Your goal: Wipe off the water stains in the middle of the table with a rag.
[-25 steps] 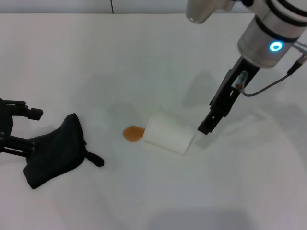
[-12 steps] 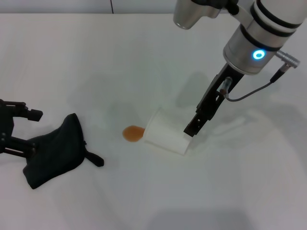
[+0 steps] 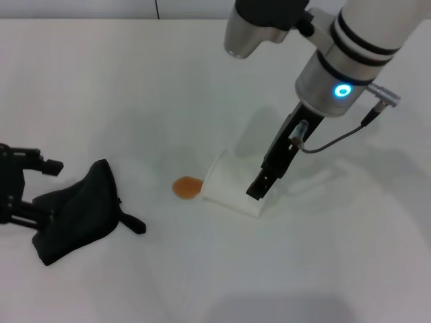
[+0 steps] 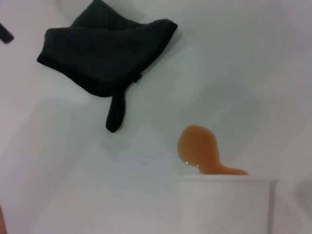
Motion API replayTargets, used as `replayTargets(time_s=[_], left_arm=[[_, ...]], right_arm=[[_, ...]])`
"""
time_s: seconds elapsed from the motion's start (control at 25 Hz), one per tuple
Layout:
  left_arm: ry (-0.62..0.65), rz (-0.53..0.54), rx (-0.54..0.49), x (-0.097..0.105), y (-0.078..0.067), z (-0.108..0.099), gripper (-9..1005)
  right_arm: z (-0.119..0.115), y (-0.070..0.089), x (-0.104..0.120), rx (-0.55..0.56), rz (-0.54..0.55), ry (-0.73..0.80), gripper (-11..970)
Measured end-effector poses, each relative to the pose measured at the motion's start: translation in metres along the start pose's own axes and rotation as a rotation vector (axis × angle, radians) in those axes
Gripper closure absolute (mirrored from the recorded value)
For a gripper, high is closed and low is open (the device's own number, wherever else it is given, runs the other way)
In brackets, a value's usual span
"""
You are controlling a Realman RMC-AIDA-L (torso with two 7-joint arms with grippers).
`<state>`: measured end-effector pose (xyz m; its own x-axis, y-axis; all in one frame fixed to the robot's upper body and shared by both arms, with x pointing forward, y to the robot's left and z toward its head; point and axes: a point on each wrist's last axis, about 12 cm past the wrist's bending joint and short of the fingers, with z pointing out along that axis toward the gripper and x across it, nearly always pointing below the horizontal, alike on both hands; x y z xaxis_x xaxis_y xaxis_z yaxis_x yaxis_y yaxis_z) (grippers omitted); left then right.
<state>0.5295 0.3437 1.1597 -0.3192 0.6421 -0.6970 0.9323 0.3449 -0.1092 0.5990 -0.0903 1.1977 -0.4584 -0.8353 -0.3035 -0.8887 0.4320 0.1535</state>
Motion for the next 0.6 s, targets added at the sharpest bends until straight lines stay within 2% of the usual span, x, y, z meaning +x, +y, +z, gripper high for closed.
replayTargets(time_s=[0.28, 0.6], left_arm=[[0.022, 0.029, 0.007, 0.003, -0.011, 0.009, 104], [0.017, 0.026, -0.007, 0.01, -0.013, 0.009, 105]], right_arm=[[0.003, 0.005, -0.01, 0.024, 0.018, -0.004, 167], [0.017, 0.009, -0.02, 0.031, 0.043, 0.005, 168]])
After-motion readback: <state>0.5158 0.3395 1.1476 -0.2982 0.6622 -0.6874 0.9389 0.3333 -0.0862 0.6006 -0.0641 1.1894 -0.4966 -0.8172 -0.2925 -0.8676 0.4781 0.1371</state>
